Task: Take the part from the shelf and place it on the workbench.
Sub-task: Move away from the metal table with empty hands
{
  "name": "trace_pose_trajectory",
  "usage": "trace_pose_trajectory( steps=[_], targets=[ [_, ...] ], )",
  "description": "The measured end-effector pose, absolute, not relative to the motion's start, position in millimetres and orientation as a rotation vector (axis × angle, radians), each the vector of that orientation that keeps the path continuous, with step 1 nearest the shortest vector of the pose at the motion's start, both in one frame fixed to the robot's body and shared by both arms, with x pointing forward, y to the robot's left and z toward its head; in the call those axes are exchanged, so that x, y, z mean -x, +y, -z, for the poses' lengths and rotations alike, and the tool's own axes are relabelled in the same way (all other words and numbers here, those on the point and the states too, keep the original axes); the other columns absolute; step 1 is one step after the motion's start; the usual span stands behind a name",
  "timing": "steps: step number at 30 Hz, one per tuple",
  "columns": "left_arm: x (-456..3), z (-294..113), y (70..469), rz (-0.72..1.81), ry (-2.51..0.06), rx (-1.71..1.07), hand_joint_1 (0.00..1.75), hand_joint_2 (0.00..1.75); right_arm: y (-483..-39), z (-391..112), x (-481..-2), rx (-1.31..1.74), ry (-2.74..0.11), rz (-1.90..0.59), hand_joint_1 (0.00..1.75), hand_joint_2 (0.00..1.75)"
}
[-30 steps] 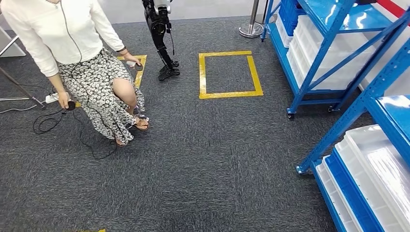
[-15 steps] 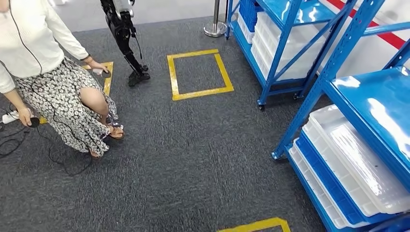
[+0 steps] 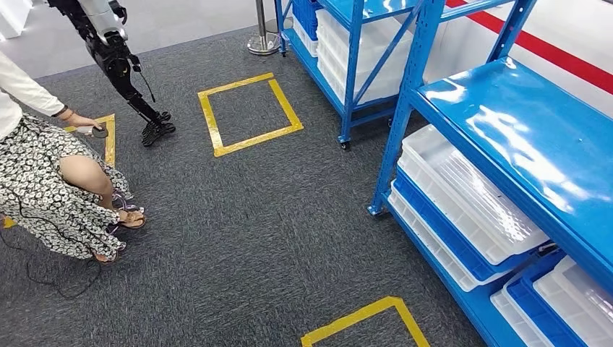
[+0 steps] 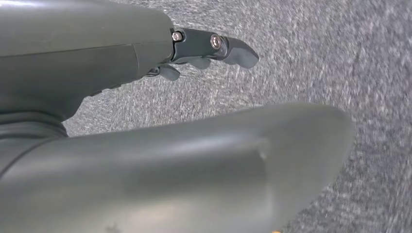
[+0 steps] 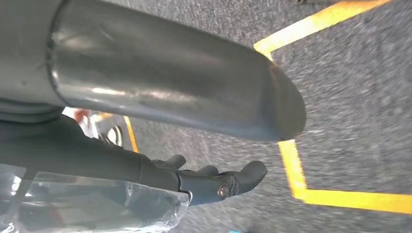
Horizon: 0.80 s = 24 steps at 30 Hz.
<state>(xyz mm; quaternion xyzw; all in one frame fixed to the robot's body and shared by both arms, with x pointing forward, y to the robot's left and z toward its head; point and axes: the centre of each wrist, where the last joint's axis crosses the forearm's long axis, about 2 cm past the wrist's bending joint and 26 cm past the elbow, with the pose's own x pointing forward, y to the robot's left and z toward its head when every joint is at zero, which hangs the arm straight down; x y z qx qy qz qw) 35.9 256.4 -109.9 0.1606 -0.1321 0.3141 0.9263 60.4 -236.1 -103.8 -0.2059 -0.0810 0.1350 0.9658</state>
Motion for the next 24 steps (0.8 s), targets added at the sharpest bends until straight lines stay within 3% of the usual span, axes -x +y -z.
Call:
trace_pose_trajectory(
  steps=[24],
  targets=[
    [-33.5, 110.2, 256.2, -0.625, -0.275, -0.321, 0.0, 0.0, -239.5, 104.6, -57.6, 0.42, -0.133, -0.237, 0.0, 0.0]
  ],
)
